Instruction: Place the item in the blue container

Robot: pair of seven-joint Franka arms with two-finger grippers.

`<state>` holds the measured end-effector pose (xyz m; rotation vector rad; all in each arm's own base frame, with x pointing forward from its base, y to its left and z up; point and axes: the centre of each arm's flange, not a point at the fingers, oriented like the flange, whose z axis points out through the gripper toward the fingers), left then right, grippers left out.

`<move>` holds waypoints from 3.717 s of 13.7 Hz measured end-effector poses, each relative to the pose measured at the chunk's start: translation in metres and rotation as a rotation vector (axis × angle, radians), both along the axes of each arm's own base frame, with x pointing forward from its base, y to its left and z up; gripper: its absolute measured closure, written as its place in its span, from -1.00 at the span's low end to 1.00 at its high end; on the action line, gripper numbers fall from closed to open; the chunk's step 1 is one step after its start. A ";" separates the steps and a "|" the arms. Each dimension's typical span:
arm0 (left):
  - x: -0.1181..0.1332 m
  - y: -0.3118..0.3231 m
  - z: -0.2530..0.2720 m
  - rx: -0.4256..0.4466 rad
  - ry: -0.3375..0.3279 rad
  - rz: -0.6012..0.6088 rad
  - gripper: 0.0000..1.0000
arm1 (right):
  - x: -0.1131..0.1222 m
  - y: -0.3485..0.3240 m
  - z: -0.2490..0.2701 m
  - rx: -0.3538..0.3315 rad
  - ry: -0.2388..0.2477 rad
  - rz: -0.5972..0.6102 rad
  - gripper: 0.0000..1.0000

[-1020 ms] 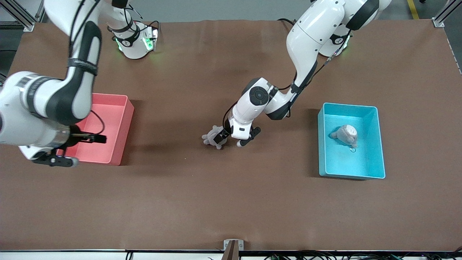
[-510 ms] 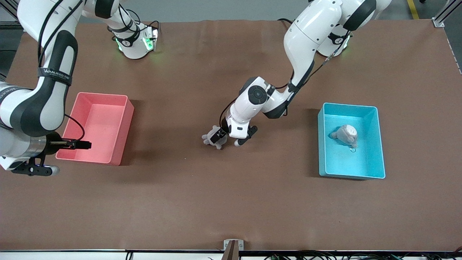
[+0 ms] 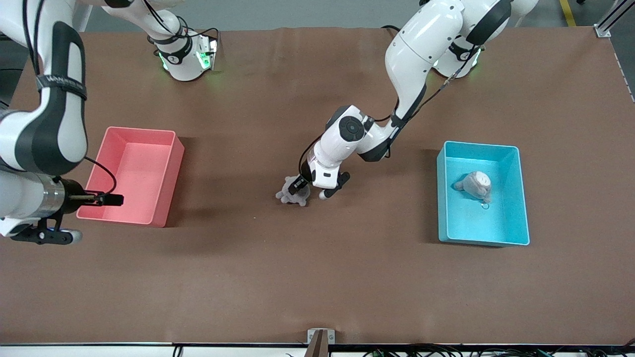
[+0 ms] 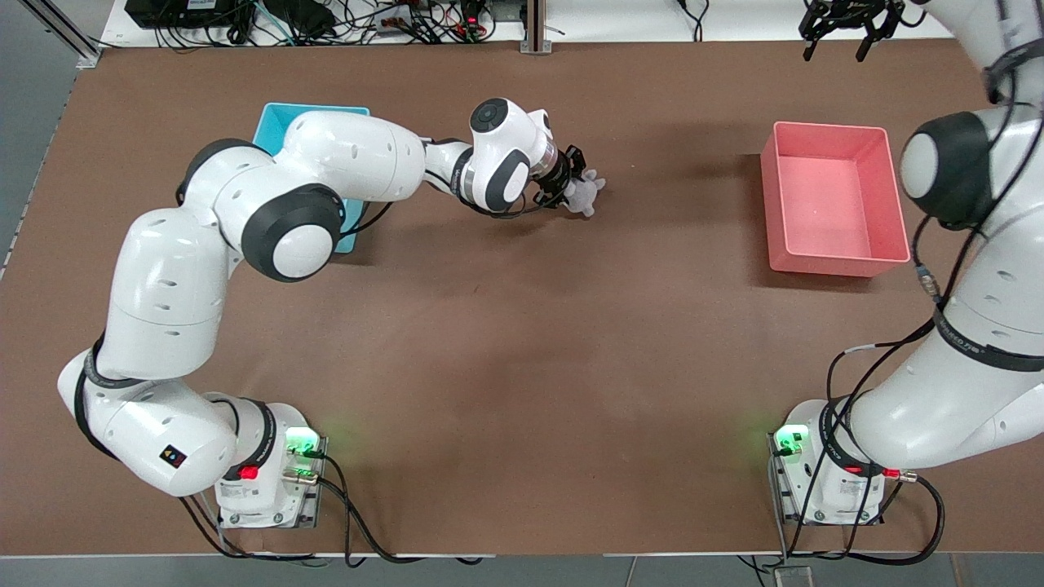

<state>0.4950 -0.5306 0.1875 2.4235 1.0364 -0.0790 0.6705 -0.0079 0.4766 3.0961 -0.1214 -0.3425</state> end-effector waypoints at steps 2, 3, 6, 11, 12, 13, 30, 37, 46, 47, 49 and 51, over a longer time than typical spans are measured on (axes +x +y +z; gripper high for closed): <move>0.004 0.001 0.003 -0.001 -0.013 -0.006 0.43 | -0.014 -0.009 0.013 0.001 -0.022 0.009 -1.00; 0.008 0.003 0.007 -0.001 -0.024 -0.003 0.51 | -0.024 -0.011 0.016 -0.003 -0.032 0.013 -1.00; 0.043 0.025 0.052 0.025 -0.079 -0.006 0.51 | -0.058 -0.011 0.022 0.003 -0.046 0.022 -1.00; 0.119 0.148 0.185 0.196 -0.112 -0.109 0.64 | -0.099 -0.018 0.058 0.011 -0.093 0.020 -1.00; 0.125 0.175 0.202 0.234 -0.092 -0.148 0.64 | -0.105 -0.023 0.065 0.013 -0.103 0.019 -1.00; 0.129 0.203 0.214 0.270 -0.068 -0.190 0.64 | -0.110 -0.029 0.071 0.015 -0.112 0.016 -1.00; 0.143 0.493 0.239 0.491 0.022 -0.677 -0.68 | -0.122 -0.029 0.108 0.018 -0.169 0.030 -1.00; 0.111 0.498 0.416 0.541 -0.040 -0.726 -1.00 | -0.118 -0.029 0.132 0.017 -0.139 0.026 -1.00; 0.031 0.449 0.468 0.568 0.009 -0.813 -1.00 | -0.154 -0.026 0.172 0.023 -0.132 0.029 -1.00; 0.023 0.445 0.466 0.565 0.013 -0.819 -1.00 | -0.159 -0.026 0.177 0.023 -0.136 0.029 -1.00; 0.010 0.445 0.465 0.551 0.013 -0.819 -1.00 | -0.166 -0.026 0.185 0.024 -0.146 0.029 -1.00; 0.000 0.446 0.461 0.548 0.007 -0.809 -1.00 | -0.168 -0.026 0.188 0.024 -0.152 0.029 -1.00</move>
